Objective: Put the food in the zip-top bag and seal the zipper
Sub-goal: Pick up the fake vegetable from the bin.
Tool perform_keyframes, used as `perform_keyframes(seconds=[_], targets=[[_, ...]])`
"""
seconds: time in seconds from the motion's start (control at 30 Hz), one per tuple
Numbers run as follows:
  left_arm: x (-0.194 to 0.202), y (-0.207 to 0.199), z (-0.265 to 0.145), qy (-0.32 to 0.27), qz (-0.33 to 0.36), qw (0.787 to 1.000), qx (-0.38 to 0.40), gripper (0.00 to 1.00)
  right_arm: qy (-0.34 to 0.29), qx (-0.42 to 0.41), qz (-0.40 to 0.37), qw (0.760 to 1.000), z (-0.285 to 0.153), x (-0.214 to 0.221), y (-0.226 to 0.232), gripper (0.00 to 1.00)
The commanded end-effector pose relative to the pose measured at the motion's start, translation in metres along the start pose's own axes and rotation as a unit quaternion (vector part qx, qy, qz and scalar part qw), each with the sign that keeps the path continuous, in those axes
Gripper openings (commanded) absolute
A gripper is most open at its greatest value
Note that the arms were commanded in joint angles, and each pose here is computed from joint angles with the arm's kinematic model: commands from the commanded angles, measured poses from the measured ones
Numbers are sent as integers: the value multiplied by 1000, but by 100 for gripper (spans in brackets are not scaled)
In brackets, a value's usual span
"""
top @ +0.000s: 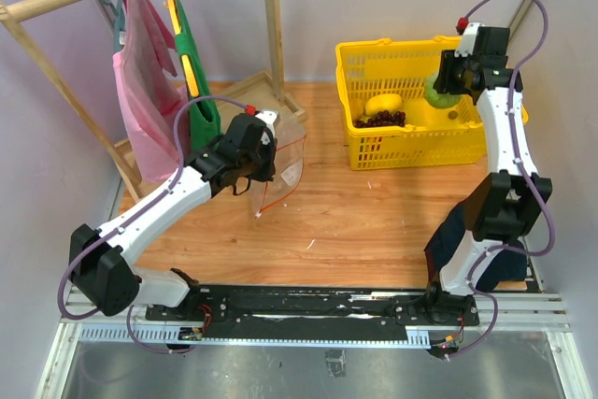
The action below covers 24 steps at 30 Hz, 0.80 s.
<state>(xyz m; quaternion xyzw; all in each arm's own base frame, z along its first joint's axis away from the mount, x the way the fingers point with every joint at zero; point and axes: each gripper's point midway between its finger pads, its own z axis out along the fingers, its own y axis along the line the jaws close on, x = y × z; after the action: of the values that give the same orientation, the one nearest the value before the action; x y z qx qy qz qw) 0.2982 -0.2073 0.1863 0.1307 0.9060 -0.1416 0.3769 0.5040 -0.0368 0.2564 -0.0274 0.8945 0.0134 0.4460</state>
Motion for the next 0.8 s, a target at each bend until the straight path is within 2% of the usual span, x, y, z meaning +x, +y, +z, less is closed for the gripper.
perform_keyframes(seconds=[0.0,0.37,0.6,0.77], targets=[[-5,0,-1,-11,3,1000,12,0,-57,-36,0,998,-27,-27,26,21],[-7,-7,-2,-11,-10,999,44,0,-177,-131,-19,975,-107,-63,93,21],[-20,-15,-9,-22,-20,998,62,0,-235,-235,-21,943,-150,-57,157,21],[-31,-26,-16,-24,-43,995,84,0,-277,-311,-23,909,-183,-46,197,21]])
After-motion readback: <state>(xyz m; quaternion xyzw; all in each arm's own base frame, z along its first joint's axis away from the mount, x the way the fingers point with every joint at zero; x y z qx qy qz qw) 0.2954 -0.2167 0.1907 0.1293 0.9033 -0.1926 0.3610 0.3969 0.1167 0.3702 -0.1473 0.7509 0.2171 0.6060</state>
